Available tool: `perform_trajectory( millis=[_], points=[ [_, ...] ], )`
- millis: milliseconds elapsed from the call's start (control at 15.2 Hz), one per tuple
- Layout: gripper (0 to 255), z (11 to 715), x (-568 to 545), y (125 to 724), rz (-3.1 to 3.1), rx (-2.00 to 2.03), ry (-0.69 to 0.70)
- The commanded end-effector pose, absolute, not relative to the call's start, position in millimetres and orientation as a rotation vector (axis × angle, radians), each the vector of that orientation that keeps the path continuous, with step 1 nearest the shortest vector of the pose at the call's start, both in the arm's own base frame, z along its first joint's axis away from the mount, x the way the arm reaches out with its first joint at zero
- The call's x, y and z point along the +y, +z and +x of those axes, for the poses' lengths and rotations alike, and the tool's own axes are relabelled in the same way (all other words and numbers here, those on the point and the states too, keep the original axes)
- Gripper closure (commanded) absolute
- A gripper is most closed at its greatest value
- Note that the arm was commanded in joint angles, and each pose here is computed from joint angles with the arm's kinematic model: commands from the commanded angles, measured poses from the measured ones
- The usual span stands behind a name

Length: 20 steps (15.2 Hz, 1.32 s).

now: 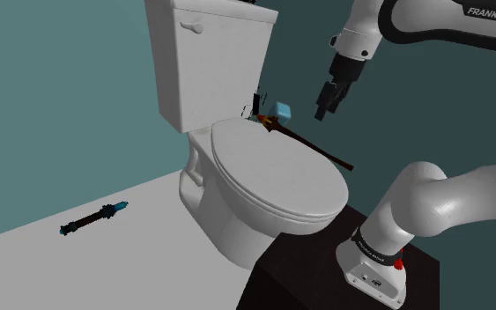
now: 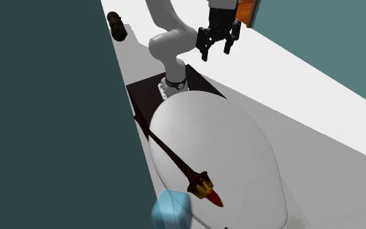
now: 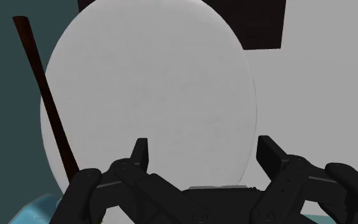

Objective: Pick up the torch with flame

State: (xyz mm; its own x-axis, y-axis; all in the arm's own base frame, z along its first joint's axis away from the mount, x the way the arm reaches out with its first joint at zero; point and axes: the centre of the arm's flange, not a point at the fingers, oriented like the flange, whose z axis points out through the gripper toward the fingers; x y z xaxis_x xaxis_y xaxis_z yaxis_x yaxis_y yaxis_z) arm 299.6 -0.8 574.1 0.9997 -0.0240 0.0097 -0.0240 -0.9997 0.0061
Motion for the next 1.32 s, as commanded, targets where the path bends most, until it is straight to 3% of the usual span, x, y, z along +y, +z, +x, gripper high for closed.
perform_trajectory(
  millis=[0,1254],
  points=[
    [0,300,-1,574,3.135,-0.038,0.015],
    [0,376,-189,426,3.164,0.196,0.177]
  ],
)
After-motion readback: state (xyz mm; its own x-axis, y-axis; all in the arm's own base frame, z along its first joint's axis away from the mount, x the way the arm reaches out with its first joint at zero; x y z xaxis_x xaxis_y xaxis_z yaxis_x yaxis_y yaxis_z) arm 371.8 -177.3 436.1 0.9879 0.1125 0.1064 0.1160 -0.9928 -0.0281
